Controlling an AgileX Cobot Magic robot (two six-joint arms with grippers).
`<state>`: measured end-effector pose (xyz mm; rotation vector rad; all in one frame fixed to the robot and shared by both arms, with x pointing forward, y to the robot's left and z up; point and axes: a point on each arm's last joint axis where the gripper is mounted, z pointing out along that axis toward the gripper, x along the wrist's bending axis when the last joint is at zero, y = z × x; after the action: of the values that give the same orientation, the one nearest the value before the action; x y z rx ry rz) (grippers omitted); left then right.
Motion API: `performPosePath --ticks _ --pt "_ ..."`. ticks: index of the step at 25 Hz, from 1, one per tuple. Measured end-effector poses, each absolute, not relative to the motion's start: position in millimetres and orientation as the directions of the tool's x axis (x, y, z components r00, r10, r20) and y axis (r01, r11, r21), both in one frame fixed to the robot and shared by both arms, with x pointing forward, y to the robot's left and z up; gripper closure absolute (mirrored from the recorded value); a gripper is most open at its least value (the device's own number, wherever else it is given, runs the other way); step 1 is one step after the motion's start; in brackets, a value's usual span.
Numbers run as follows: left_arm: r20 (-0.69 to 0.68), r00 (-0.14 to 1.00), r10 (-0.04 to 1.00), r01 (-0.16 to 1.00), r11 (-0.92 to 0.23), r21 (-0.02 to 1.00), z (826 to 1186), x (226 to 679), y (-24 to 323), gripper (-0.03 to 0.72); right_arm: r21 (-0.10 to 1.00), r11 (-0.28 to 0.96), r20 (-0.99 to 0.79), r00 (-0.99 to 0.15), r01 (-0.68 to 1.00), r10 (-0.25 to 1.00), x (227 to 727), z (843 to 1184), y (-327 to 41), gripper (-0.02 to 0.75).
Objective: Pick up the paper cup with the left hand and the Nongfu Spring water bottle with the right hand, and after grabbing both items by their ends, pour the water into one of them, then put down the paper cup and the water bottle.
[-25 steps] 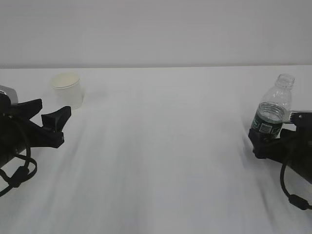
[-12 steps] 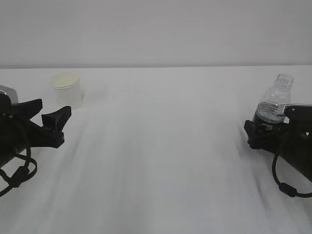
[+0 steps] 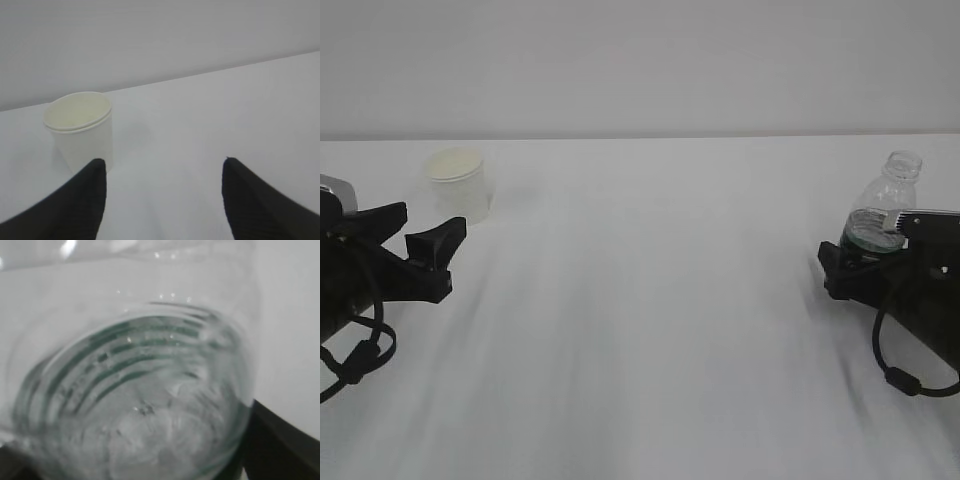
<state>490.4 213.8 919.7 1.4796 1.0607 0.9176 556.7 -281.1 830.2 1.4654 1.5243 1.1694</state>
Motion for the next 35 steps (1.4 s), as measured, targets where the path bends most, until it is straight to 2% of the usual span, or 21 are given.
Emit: performPosePath --ticks 16,27,35 --pt "0.011 0.314 0.949 0.177 -0.069 0.982 910.5 491.0 213.5 0.164 0.946 -0.055 0.093 -0.103 0.320 0.990 565.9 833.0 -281.3 0.081" --pt "0.011 0.314 0.949 0.177 -0.069 0.982 910.5 491.0 213.5 0.164 0.952 0.011 0.028 -0.122 0.306 0.992 567.7 833.9 -281.5 0.092" --pt "0.011 0.314 0.950 0.176 -0.069 0.982 910.7 491.3 213.4 0.164 0.952 0.015 0.024 -0.123 0.306 0.992 567.7 833.9 -281.5 0.132"
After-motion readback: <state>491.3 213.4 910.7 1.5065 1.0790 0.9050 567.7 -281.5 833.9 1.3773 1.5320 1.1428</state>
